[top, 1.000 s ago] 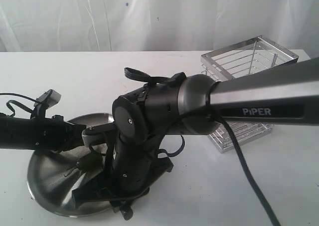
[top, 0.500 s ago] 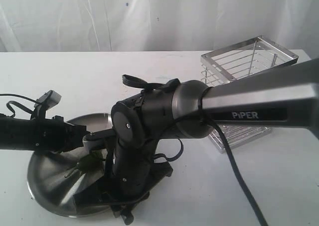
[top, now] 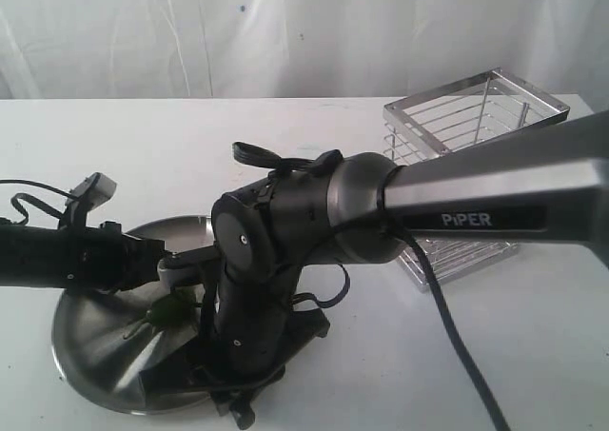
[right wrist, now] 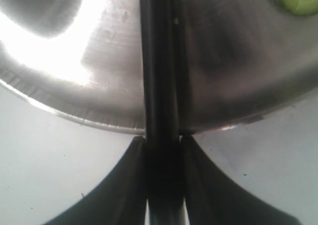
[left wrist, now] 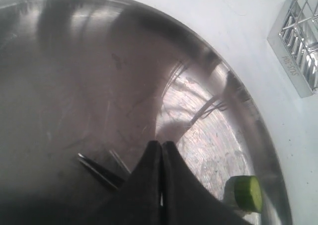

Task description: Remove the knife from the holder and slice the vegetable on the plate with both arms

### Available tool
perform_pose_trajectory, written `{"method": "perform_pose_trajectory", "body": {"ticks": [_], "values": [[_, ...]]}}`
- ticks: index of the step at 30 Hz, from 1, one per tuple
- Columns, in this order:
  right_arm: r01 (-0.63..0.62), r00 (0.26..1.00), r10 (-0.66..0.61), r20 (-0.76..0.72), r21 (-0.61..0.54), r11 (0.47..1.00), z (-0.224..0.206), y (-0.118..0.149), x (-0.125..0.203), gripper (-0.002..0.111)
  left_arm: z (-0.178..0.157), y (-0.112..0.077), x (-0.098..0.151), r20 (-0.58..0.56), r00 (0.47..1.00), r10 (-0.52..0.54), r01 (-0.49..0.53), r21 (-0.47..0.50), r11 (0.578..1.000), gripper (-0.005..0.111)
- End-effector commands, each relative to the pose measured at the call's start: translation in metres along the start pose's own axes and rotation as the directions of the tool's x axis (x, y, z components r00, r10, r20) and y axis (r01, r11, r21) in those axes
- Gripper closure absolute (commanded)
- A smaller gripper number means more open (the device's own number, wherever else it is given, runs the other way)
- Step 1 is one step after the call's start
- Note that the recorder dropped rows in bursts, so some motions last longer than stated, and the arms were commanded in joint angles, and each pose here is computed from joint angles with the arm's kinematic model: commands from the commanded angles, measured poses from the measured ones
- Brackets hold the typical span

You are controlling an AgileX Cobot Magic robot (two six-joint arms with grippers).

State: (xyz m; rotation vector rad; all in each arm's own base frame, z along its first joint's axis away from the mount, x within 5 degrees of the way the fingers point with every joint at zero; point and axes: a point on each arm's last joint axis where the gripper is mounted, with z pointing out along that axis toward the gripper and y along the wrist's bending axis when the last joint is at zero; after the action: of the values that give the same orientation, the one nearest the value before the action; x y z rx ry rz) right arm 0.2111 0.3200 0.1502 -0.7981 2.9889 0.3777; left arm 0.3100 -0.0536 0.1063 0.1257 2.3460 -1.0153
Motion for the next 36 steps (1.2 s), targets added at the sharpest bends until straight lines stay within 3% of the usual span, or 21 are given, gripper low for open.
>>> {"method": "perform_pose_trajectory", "body": {"ticks": [1, 6, 18, 36], "values": [[-0.014, 1.0, 0.014, -0.023, 0.013, 1.0, 0.004, -0.002, 0.002, 0.108, -0.007, -0.01, -0.01, 0.051, 0.998, 0.022, -0.023, 0.023, 0.999, 0.107], [-0.014, 1.0, 0.014, -0.023, 0.013, 1.0, 0.004, -0.002, 0.002, 0.108, -0.014, -0.021, -0.018, 0.085, 0.995, 0.052, -0.056, 0.052, 0.997, 0.107], [-0.014, 1.0, 0.014, -0.025, 0.014, 1.0, 0.004, -0.002, 0.002, 0.108, -0.013, -0.013, -0.016, 0.062, 0.996, 0.057, -0.056, -0.023, 0.998, 0.107], [-0.013, 0.999, 0.013, -0.041, 0.016, 1.0, 0.003, -0.002, 0.004, 0.108, -0.005, -0.006, -0.009, 0.037, 0.999, 0.024, -0.023, -0.009, 1.0, 0.107]]}}
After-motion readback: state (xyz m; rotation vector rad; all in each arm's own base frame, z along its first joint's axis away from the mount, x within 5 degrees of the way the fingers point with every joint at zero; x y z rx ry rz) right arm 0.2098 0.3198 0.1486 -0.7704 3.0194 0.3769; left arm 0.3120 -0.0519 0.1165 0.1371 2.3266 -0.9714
